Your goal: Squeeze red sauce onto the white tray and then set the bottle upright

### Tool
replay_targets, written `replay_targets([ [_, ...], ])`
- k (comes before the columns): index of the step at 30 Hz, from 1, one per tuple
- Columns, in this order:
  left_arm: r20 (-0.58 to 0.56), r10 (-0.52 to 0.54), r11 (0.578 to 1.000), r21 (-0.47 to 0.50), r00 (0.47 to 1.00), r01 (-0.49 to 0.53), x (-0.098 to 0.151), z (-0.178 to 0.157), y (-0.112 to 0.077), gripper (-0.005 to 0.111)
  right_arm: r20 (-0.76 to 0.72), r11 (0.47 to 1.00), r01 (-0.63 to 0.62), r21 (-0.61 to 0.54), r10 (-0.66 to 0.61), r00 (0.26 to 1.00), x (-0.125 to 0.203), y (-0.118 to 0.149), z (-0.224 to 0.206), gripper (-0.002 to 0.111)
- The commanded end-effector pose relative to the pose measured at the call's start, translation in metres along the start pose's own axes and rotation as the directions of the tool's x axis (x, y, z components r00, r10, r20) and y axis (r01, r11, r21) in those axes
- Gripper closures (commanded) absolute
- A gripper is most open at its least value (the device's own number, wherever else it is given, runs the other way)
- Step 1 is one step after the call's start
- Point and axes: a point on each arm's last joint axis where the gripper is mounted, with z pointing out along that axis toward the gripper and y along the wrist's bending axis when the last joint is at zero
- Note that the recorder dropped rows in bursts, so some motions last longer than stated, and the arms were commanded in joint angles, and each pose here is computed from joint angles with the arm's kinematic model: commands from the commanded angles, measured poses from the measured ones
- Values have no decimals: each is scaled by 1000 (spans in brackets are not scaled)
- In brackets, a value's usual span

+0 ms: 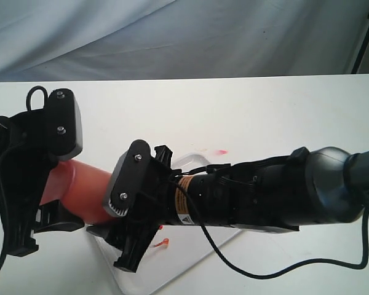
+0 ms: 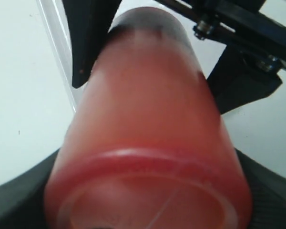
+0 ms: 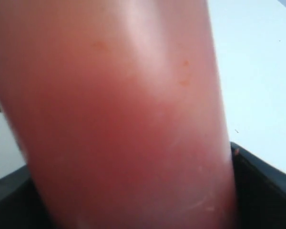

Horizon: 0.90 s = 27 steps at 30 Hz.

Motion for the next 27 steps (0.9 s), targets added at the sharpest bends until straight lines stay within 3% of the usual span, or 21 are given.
replay_targets([
  [1,54,-15,999,-28,998,16,-6,-6,2,107,-38,1000,-6,25,7,999,2,-2,0,60],
  [5,54,-15,999,-29,998,16,-6,-6,2,107,-72,999,13,32,-11,997,5,-3,0,103],
  [6,54,-15,999,-29,998,16,-6,-6,2,107,-73,999,10,34,-8,997,5,-3,0,108],
  [19,54,-15,999,-29,998,16,-6,-6,2,107,-22,999,-5,33,6,1000,0,-3,0,108],
  [23,54,-15,999,-29,998,16,-6,-6,2,107,-21,999,-5,33,6,1000,0,-3,0,95],
  [26,54,-15,999,-29,998,16,-6,-6,2,107,-21,999,-5,33,6,1000,0,-3,0,69],
  [27,54,-15,999,-29,998,16,-6,-6,2,107,-21,999,-5,33,6,1000,0,-3,0,53],
])
